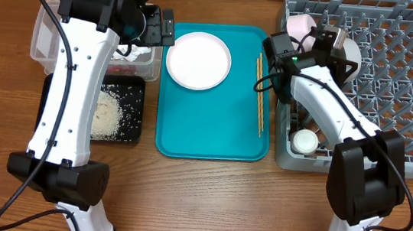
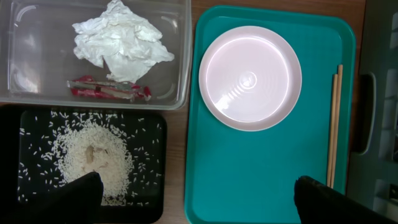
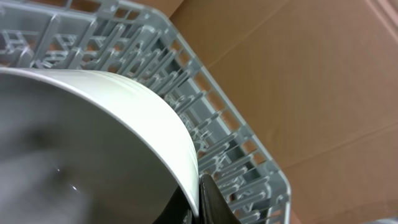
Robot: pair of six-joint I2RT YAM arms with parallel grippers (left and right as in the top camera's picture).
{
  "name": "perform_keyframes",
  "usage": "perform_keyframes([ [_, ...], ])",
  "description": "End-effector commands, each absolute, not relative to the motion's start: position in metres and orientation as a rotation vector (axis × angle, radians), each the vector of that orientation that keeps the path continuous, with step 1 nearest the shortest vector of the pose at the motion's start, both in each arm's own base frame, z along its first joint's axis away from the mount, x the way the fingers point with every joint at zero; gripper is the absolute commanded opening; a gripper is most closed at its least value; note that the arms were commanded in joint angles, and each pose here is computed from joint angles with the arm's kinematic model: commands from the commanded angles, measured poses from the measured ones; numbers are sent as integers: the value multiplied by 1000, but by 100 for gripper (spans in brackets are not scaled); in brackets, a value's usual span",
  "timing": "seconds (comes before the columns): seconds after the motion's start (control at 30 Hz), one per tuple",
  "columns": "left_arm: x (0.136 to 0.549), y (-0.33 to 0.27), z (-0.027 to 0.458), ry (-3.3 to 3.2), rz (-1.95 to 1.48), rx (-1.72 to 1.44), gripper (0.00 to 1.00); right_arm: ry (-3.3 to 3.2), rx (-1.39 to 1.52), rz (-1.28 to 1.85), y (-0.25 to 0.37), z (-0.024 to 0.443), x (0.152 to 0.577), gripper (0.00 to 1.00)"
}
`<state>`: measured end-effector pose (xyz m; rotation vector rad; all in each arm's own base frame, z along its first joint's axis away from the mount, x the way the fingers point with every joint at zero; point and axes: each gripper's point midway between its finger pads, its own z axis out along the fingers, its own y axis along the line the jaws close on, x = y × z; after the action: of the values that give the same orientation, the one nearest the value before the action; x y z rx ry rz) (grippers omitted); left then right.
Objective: Sort waste into correct bins and load items into the dishwasher
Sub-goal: 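Lower the white bowl into the rack and open the right gripper, then grasp the edge of the pale pink plate with the right gripper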
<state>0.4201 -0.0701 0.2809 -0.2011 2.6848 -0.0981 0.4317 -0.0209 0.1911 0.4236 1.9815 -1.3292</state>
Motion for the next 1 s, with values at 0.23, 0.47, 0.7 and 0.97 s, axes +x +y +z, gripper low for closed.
perform_keyframes([
  [0.23, 422, -67, 288, 2659, -87, -216, 100, 2034, 461, -1252, -20, 177, 436, 4],
  [0.47, 421, -67, 288, 2659, -86, -215, 100, 2126, 473, -1202, -24, 162, 433, 4],
  [0.7, 421, -67, 288, 2659, -86, -215, 100, 2139, 432, -1193, -12, 161, 432, 4],
  [0.97, 422, -67, 288, 2659, -87, -216, 100, 2170, 340, -1210, 7, 160, 425, 4],
])
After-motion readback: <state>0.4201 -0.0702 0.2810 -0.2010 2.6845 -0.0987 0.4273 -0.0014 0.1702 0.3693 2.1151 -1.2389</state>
